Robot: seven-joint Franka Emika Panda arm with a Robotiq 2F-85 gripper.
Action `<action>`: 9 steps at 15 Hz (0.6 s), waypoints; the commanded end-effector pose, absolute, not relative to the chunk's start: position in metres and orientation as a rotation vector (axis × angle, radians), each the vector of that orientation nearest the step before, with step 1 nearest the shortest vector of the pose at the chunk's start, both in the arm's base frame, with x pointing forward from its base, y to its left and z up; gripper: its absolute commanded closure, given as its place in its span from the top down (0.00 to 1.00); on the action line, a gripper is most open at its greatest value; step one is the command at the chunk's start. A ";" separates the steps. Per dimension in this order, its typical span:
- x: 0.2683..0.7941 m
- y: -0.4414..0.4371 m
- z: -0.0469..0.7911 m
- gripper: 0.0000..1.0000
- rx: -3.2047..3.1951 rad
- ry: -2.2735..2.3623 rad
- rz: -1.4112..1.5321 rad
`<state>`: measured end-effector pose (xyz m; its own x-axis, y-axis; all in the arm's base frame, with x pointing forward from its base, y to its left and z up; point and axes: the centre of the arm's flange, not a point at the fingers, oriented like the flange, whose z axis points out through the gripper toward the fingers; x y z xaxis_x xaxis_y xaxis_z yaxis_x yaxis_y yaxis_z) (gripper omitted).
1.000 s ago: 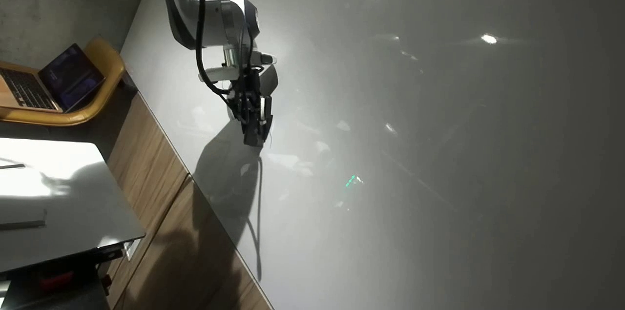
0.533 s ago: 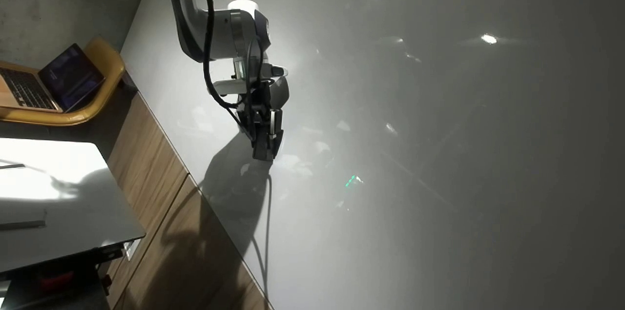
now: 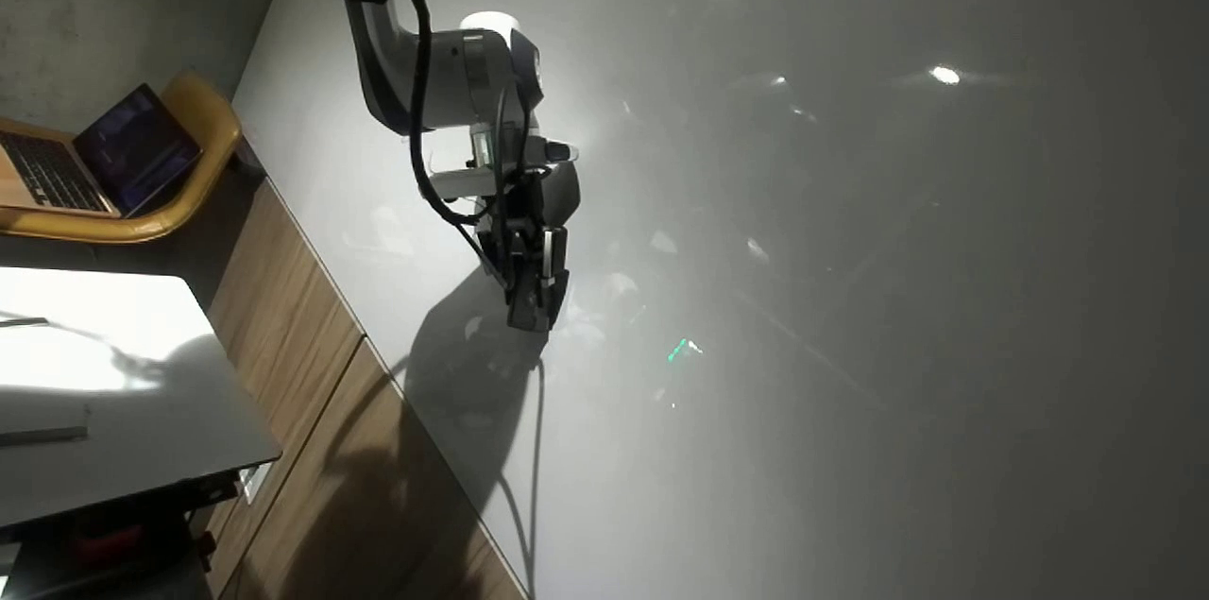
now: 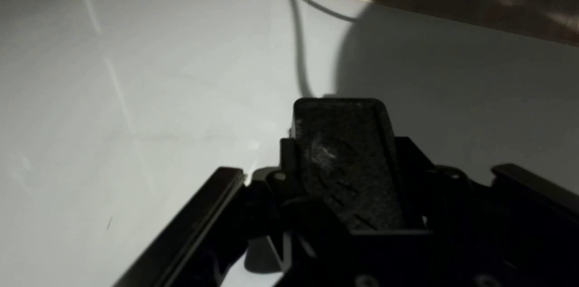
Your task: Use the eraser to wipe the whiteboard.
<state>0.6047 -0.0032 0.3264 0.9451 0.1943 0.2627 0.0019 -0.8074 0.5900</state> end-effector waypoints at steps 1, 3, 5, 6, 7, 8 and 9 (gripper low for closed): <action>0.633 0.041 0.333 0.30 2.479 0.206 0.508; 0.635 0.082 0.330 0.30 2.488 0.255 0.524; 0.635 0.122 0.332 0.30 2.488 0.312 0.547; 0.635 0.144 0.336 0.30 2.487 0.343 0.561; 0.636 0.166 0.338 0.30 2.478 0.374 0.572; 0.637 0.187 0.341 0.30 2.472 0.404 0.578; 0.637 0.206 0.343 0.30 2.461 0.431 0.583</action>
<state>0.5972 0.1489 0.3261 0.8996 0.3462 0.2663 0.1335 -0.7984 0.5872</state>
